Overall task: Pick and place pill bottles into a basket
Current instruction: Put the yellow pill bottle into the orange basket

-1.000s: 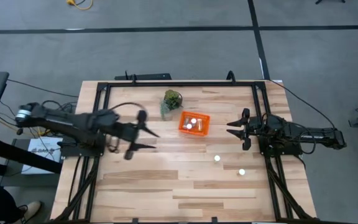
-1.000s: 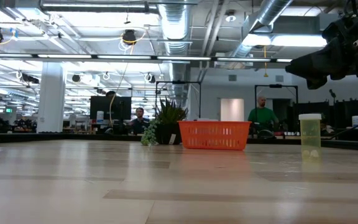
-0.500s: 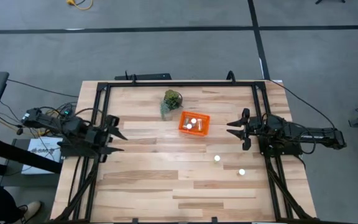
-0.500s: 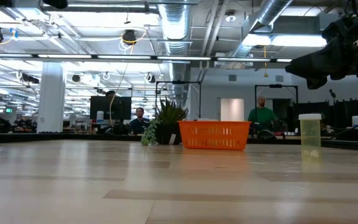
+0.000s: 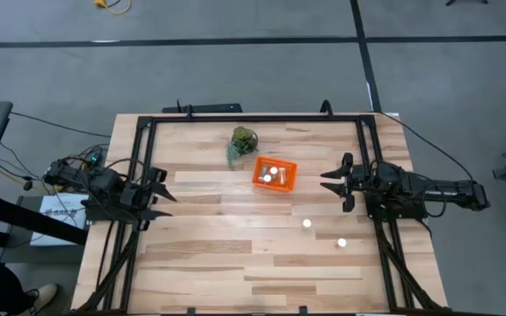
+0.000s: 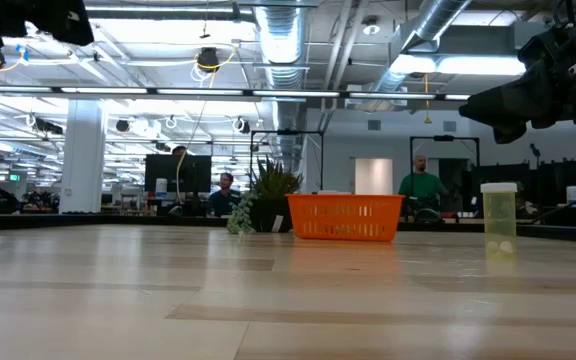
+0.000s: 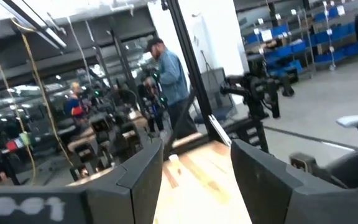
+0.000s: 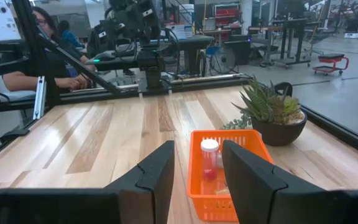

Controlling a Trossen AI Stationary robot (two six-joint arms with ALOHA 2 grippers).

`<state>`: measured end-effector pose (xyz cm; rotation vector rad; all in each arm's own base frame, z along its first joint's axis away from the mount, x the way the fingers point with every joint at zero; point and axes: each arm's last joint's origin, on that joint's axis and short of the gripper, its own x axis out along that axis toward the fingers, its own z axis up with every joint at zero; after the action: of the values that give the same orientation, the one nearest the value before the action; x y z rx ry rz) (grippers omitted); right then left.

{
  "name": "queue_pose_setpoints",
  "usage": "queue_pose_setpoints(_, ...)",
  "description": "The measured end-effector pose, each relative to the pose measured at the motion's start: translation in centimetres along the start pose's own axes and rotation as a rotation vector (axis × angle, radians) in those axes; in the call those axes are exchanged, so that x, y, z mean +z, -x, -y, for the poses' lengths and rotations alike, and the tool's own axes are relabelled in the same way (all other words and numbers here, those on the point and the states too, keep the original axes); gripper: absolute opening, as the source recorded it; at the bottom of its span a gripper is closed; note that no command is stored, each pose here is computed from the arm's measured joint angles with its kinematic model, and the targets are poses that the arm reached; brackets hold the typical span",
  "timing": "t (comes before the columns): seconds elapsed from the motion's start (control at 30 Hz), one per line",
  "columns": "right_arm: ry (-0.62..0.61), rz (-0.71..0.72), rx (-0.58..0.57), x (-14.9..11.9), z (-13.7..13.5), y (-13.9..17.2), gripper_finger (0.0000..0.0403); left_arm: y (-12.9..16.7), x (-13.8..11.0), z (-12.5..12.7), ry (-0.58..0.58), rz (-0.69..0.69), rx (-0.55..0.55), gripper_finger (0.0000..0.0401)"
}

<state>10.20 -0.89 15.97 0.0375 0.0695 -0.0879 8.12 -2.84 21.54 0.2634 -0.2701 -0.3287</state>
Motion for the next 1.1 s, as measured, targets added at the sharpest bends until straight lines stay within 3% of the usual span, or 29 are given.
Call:
queue_pose_setpoints(0.17,0.0,0.0,0.0,0.0,0.0,0.0,0.013,0.0,-0.4,0.1,0.003,-0.029,-0.012,0.018)
queue_pose_setpoints(0.37,0.0,0.0,0.0,0.0,0.0,0.0,0.013,-0.2,-2.3,0.7,-0.044,0.047,0.019,0.018)
queue_pose_setpoints(0.57,0.0,0.0,0.0,0.0,0.0,0.0,0.013,-0.2,-2.3,0.7,-0.045,0.045,0.019,0.018)
queue_pose_setpoints(1.1,0.0,0.0,0.0,0.0,0.0,0.0,0.013,-0.1,-4.3,0.6,0.125,-0.196,0.184,0.018)
